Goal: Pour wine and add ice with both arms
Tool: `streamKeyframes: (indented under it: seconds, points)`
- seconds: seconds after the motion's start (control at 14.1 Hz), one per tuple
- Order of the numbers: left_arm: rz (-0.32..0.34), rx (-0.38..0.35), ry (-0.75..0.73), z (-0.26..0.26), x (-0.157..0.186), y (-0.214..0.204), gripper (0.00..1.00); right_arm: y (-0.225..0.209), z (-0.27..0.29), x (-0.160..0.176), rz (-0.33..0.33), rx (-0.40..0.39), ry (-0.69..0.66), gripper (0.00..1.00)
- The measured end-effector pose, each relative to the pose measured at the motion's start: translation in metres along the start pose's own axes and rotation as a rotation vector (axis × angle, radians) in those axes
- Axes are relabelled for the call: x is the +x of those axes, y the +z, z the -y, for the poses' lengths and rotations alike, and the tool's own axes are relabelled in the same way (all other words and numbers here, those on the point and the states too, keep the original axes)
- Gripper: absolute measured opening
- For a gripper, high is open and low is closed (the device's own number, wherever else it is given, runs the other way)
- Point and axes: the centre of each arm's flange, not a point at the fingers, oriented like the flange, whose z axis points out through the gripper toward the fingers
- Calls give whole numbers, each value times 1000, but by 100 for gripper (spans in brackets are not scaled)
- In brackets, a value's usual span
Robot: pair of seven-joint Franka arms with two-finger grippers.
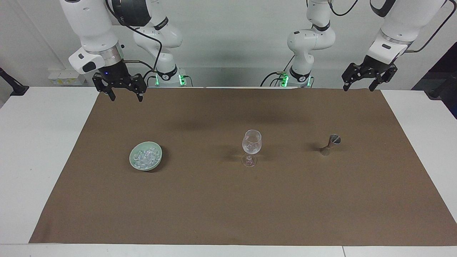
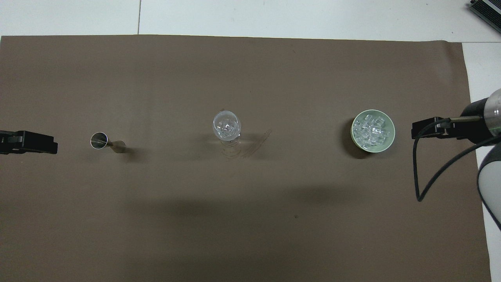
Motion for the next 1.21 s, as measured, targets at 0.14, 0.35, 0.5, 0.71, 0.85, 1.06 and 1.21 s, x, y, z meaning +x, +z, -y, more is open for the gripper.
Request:
streamKeyframes:
  seconds: [0.14, 0.35, 0.5, 0.71, 0.85, 1.06, 1.21]
  points:
    - [0, 0, 0, 0, 0, 0, 100, 0, 0, 0, 1, 0, 0, 100]
    - [0, 0, 0, 0, 0, 0, 100, 0, 0, 0, 0, 0, 1, 100]
    - [0, 0, 0, 0, 0, 0, 100, 0, -5, 1, -2, 0, 10, 100]
    - [0, 0, 0, 0, 0, 0, 100, -1, -15, 2, -11, 0, 27, 100]
    - [0, 0, 0, 0, 0, 0, 100, -2, -16, 2, -13, 0, 29, 100]
    - [0, 0, 0, 0, 0, 0, 100, -2, -15, 2, -16, 1, 29, 100]
    - [0, 0, 0, 0, 0, 0, 100, -4, -14, 3, -19, 1, 27, 100]
